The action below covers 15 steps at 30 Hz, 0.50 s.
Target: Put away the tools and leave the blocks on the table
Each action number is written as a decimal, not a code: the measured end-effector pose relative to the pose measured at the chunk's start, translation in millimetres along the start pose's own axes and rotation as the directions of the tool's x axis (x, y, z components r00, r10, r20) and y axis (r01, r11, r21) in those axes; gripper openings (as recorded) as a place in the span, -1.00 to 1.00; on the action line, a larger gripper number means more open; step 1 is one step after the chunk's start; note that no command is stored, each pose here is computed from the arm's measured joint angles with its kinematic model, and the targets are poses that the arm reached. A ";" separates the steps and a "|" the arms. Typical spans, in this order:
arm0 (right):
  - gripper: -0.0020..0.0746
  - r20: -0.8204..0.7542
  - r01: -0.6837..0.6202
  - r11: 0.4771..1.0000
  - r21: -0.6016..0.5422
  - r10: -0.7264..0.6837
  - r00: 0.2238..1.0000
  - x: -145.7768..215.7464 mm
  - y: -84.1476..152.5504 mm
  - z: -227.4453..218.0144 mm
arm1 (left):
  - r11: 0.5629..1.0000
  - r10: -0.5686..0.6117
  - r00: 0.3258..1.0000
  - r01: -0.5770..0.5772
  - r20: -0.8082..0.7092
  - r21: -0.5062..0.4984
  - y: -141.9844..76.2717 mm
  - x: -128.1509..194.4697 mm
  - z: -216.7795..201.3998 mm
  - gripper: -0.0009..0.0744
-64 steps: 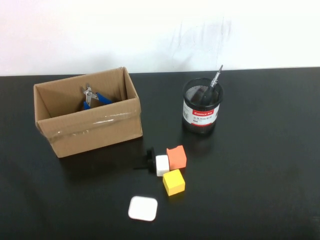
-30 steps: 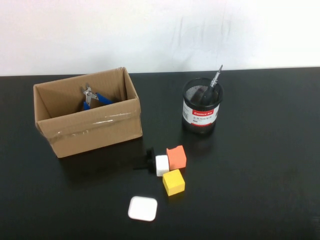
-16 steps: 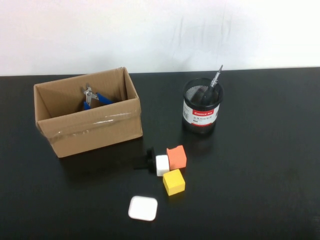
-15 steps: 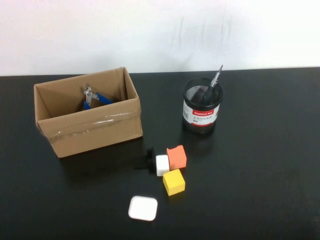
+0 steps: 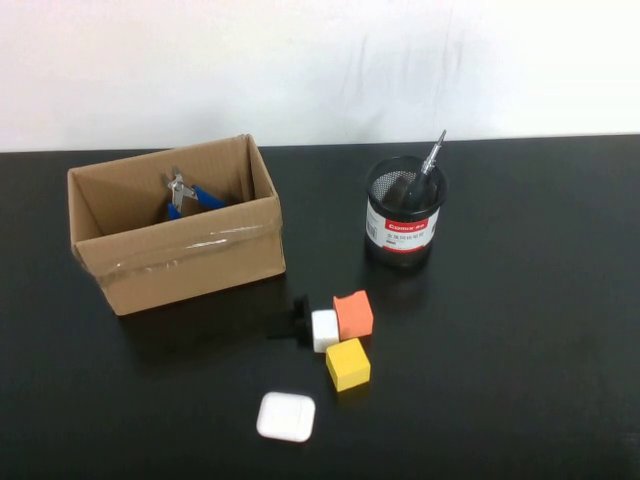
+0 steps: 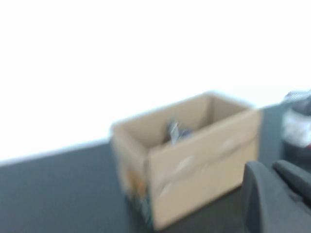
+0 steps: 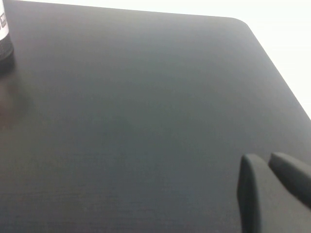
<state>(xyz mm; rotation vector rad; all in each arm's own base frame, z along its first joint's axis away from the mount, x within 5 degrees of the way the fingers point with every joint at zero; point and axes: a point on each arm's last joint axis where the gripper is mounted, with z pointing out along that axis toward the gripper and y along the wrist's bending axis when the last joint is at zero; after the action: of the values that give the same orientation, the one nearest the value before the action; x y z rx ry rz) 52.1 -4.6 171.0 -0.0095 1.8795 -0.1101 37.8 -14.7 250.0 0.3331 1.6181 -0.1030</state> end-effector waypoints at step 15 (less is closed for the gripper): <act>-0.97 0.000 0.000 1.000 0.000 0.000 1.000 0.0 0.0 0.0 | 0.987 -0.085 0.971 0.052 -0.224 -0.151 1.0 76.3 18.1 -0.98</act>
<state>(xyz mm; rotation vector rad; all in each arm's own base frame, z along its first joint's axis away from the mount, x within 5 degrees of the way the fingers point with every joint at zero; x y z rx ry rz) 52.1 -4.6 171.0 -0.0095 1.8795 -0.1101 52.4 -7.0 173.3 0.1816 1.8566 0.0008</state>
